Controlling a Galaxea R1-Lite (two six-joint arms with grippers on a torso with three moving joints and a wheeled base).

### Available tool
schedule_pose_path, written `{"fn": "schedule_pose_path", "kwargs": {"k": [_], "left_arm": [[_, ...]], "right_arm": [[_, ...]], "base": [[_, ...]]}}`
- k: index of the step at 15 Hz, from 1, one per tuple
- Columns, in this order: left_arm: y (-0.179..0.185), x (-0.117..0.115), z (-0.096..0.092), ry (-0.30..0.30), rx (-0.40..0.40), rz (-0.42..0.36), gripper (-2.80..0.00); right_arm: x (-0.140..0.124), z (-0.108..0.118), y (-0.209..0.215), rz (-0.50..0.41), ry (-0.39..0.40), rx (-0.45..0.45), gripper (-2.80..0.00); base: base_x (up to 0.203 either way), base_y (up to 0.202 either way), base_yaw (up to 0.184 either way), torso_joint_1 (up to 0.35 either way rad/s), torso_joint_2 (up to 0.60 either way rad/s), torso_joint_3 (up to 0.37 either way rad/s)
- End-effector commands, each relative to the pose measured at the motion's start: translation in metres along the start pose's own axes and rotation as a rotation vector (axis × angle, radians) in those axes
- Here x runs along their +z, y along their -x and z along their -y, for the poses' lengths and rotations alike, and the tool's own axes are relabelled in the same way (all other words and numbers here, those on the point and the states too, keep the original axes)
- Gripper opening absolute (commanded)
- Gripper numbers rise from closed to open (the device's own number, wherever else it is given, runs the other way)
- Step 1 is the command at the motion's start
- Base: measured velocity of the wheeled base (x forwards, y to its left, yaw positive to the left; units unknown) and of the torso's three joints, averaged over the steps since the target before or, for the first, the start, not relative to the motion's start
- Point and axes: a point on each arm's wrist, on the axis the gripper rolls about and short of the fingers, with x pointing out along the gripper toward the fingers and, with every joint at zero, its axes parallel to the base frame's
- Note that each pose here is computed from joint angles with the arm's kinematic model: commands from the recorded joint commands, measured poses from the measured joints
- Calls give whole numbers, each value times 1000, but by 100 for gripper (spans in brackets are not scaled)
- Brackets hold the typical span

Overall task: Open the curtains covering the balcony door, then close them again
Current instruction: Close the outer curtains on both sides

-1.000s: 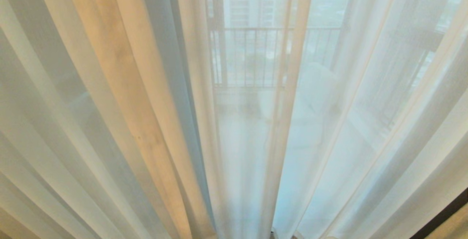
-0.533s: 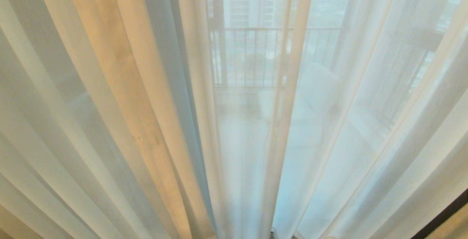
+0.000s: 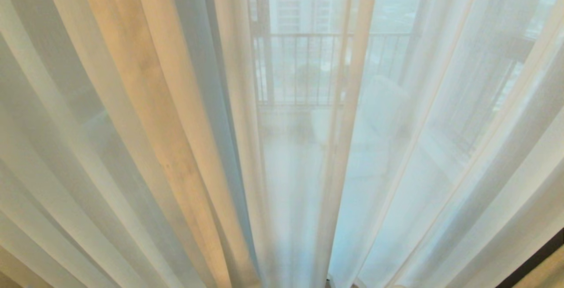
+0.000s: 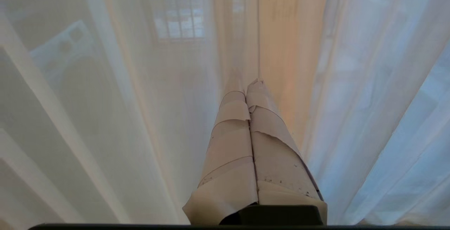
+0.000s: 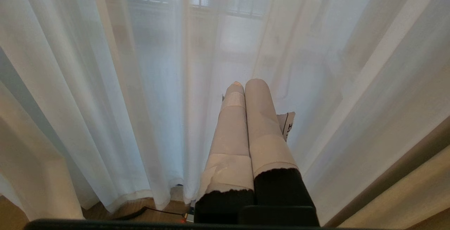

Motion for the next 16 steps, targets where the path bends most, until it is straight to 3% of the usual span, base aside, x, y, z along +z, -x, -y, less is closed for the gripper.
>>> {"fn": "schedule_pose_path", "kwargs": {"k": [1, 2, 4, 6, 7, 16], "left_arm": [[0, -2, 0, -107, 7, -13, -280], [0, -3, 0, -180, 7, -25, -280], [0, -4, 0, -171, -2, -32, -280], [0, -7, 0, -19, 15, -61, -280], [0, -7, -1, 28, 30, -66, -280], [0, -8, -1, -8, 34, -70, -280]], "right_arm": [[0, 0, 0, -1, 1, 0, -280], [0, 0, 0, -2, 1, 0, -280], [0, 0, 0, -1, 1, 0, -280], [0, 0, 0, -1, 1, 1, -280], [0, 0, 0, -1, 1, 1, -280], [0, 0, 0, -1, 1, 0, -280]], "base": [[0, 0, 0, 0, 0, 0], [0, 0, 0, 0, 0, 0], [0, 0, 0, 0, 0, 0], [0, 0, 0, 0, 0, 0], [0, 0, 0, 0, 0, 0], [0, 0, 0, 0, 0, 0]]}}
